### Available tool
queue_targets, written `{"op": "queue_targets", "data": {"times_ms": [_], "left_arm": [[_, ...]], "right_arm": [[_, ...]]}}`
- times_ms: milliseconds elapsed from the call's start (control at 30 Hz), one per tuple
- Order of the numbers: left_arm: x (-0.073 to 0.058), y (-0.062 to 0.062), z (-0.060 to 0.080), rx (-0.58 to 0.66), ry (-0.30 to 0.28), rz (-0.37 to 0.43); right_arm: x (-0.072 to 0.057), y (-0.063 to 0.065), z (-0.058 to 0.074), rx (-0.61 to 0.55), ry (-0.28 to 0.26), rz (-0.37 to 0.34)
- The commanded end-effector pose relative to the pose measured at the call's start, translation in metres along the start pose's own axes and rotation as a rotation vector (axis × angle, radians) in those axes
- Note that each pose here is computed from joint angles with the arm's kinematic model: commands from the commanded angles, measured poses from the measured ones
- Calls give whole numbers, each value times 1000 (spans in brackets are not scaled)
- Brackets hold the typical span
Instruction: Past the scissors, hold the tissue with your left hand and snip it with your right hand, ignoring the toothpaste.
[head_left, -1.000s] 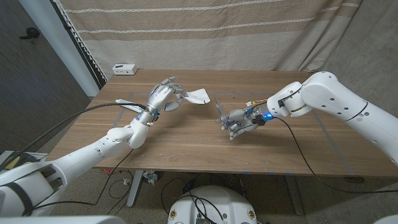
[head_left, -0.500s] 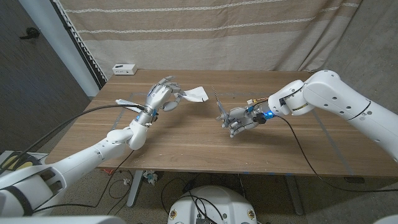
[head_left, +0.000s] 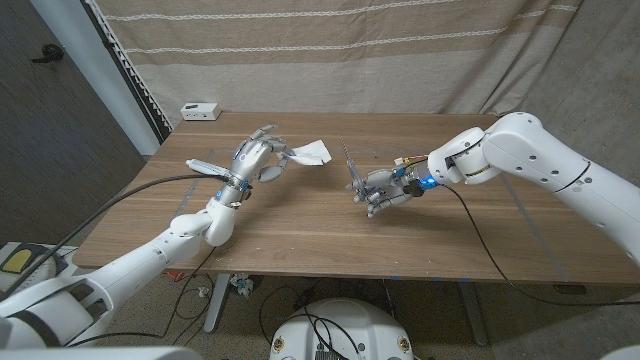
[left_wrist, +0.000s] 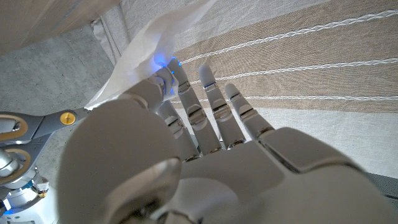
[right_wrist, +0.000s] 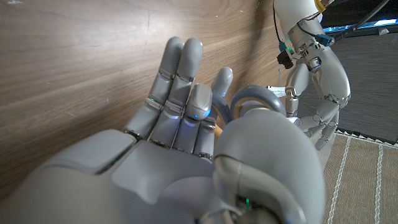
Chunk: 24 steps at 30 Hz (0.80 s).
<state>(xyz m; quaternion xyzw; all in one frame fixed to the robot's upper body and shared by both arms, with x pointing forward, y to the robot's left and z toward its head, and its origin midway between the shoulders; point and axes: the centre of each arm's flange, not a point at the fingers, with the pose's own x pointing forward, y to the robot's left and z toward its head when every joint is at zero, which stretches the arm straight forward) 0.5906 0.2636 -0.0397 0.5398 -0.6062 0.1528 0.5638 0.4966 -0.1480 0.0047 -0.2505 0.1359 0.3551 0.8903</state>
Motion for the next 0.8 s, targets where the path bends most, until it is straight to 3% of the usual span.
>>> {"op": "queue_targets", "data": {"times_ms": [33,367,800], "left_arm": [[-3,4,-3,12,21,17],[-9,7,-4,24,15,-7],[-16,12,-9,40,41,-6]], "right_arm": [[1,-10,5,-14,-3,-14],[5,-13,3,-3,4,-19],[12,-18,17,-37,4,-8]]}}
